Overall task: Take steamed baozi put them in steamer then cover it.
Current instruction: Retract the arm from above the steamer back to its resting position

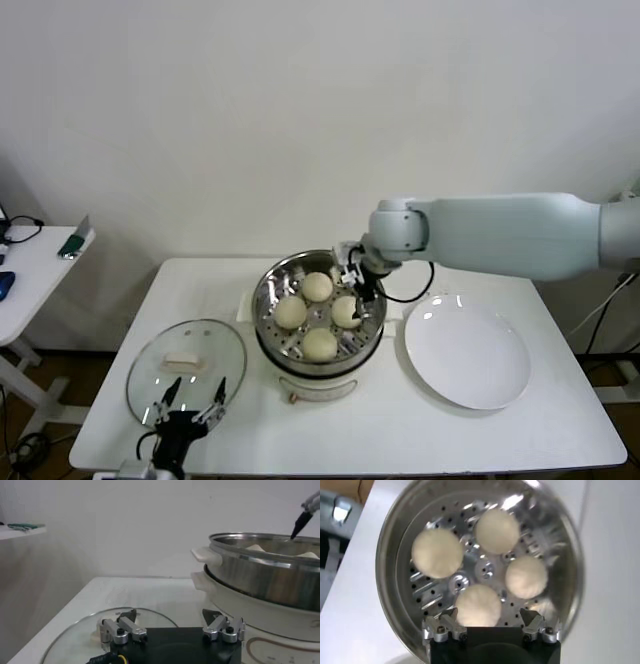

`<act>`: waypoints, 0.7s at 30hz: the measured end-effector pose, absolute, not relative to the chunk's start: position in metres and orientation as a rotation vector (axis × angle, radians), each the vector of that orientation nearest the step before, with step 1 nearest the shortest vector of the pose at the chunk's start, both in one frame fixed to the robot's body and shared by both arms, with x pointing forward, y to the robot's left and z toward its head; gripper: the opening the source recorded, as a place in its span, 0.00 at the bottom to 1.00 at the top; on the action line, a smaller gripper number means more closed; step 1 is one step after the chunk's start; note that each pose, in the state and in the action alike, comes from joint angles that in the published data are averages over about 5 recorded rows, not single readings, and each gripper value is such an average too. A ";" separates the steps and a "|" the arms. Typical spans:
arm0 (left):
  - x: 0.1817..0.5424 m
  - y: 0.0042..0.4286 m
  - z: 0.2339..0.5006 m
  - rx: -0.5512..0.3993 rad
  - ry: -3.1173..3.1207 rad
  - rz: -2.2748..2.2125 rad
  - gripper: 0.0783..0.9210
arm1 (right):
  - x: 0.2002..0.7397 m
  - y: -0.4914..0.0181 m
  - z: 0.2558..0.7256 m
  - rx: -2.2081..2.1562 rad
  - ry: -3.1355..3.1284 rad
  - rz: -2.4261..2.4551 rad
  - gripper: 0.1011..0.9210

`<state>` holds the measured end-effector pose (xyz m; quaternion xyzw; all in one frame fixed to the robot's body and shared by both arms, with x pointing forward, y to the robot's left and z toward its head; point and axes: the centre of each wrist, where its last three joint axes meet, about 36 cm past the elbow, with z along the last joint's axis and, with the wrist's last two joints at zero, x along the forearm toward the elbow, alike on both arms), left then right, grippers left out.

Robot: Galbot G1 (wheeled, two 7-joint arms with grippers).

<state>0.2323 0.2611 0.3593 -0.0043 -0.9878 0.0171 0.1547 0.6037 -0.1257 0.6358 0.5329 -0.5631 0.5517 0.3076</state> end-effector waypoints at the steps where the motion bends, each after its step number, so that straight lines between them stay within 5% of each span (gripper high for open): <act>1: 0.232 0.261 0.359 -0.013 -2.830 0.049 0.88 | 0.605 -0.130 0.641 1.410 -1.520 1.434 0.88; 11: 0.236 0.262 0.360 -0.025 -2.851 0.024 0.88 | 0.608 -0.203 0.666 1.309 -2.015 1.182 0.88; 21: 0.241 0.267 0.357 -0.017 -2.876 -0.017 0.88 | 0.583 -0.298 0.617 1.016 -2.518 0.930 0.88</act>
